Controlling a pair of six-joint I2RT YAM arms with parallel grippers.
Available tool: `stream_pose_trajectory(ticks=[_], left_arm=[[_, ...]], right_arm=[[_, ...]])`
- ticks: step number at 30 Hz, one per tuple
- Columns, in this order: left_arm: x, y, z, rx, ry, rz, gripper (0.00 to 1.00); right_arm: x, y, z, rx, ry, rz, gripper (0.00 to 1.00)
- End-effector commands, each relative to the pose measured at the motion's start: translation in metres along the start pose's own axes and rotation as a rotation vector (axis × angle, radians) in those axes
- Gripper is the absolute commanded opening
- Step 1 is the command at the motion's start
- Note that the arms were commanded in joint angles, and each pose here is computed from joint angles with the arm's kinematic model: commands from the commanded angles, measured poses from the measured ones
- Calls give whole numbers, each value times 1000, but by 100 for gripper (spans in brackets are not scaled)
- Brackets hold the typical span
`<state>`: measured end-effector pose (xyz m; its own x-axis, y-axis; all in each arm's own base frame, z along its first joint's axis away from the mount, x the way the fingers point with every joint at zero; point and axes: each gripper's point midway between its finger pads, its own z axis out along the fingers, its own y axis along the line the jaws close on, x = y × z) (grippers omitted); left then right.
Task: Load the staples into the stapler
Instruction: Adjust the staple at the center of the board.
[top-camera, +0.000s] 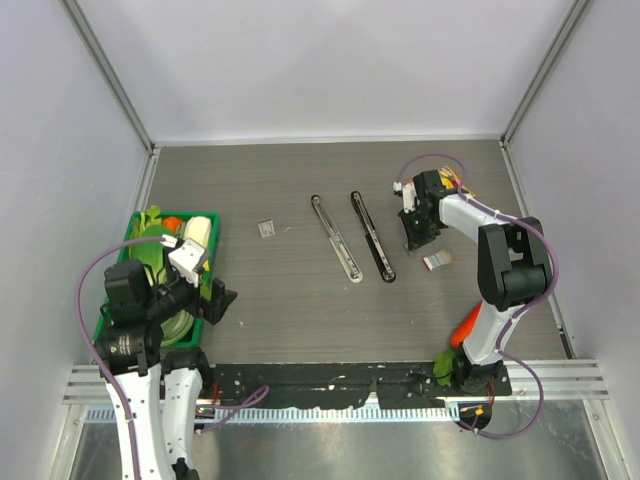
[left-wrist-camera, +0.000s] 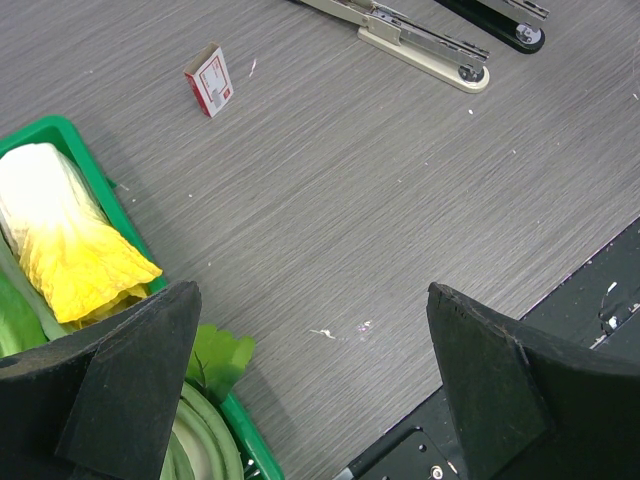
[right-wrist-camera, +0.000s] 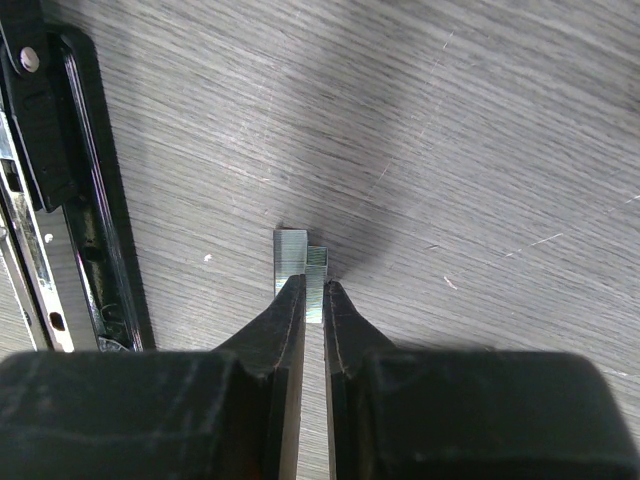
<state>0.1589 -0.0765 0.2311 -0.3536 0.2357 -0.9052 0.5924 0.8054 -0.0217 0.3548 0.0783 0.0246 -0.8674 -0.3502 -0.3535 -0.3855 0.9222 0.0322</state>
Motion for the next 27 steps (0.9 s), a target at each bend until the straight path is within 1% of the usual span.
stream_pose_trajectory(ticks=[1,9,27], left_arm=[[-4,-4,-2,16,-15,5,100],[-4,-4,-1,16,-16,7,100],[-4,-4,-2,13,-18,7,100]], right_arm=[[-9,-3,-5,9,-26,-3,10],[-12,-7,-7,36,-41,-7,10],[-14,-7,-10,33,-51,-13,10]])
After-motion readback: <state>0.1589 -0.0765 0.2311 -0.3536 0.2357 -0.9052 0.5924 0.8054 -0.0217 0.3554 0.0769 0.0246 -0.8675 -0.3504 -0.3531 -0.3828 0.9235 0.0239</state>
